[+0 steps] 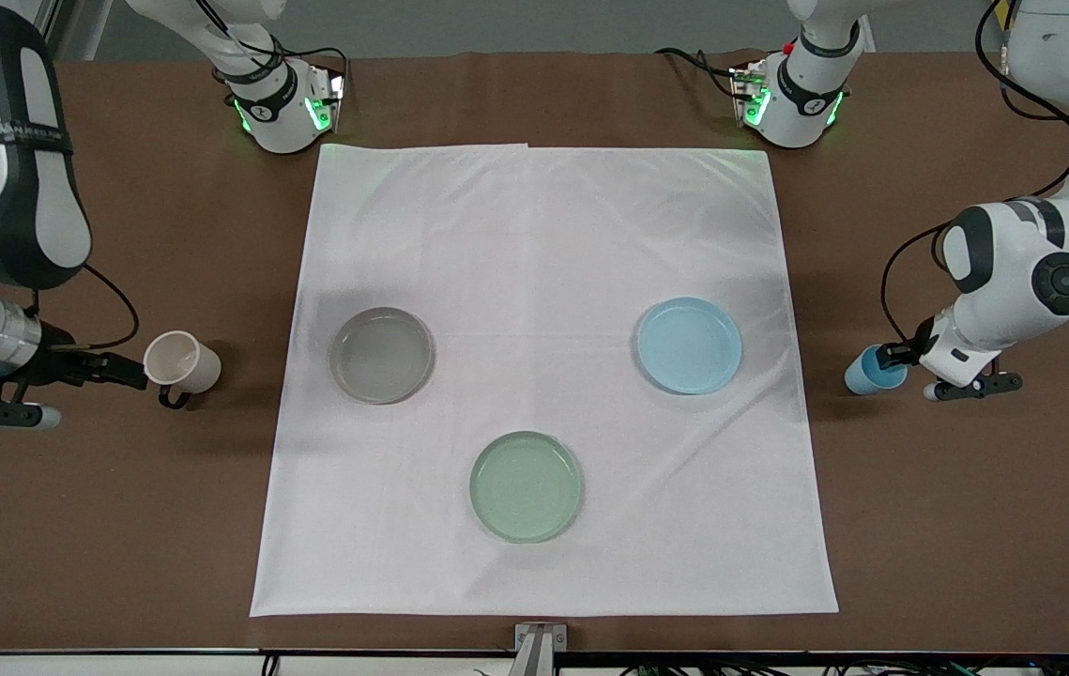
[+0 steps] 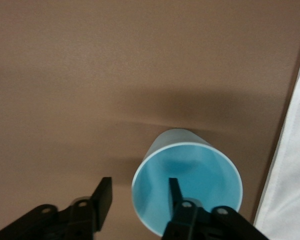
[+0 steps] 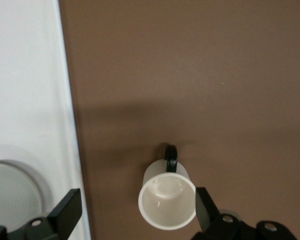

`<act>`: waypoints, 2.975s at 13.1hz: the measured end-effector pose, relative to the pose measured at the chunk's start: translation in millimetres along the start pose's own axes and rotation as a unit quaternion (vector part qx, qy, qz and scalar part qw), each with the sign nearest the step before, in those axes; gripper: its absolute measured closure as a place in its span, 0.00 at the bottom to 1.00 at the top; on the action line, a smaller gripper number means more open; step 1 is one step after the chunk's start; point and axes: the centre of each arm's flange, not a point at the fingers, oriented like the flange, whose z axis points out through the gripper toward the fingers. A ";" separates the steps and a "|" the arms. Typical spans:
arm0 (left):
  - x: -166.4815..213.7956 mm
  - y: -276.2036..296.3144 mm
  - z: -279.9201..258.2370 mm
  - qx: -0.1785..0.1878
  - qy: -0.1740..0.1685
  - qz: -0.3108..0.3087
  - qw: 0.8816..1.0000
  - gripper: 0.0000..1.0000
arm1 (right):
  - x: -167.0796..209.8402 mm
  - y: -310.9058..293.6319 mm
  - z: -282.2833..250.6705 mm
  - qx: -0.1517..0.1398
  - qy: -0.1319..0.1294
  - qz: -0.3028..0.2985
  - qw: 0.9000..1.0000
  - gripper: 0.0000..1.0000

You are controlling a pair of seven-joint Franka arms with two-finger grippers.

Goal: Place blue cup in blue plate and white mug in gray plate
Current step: 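Carry the blue cup onto the blue plate while the right gripper grasps the mug, then release the cup and withdraw the left gripper while the right gripper carries the mug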

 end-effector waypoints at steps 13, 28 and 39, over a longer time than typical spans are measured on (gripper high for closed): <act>-46.6 181.6 -85.3 -0.017 -0.006 0.041 0.999 0.97 | -21.4 33.6 147.4 0.013 -0.035 0.079 0.996 0.15; -63.4 287.1 -30.4 -0.069 -0.049 0.006 0.996 0.48 | -20.9 -17.7 123.8 0.029 -0.052 0.064 0.996 0.81; 32.0 185.6 -277.9 -0.029 0.028 -0.040 0.998 0.00 | -75.2 -273.3 106.5 0.043 -0.075 0.159 0.984 0.81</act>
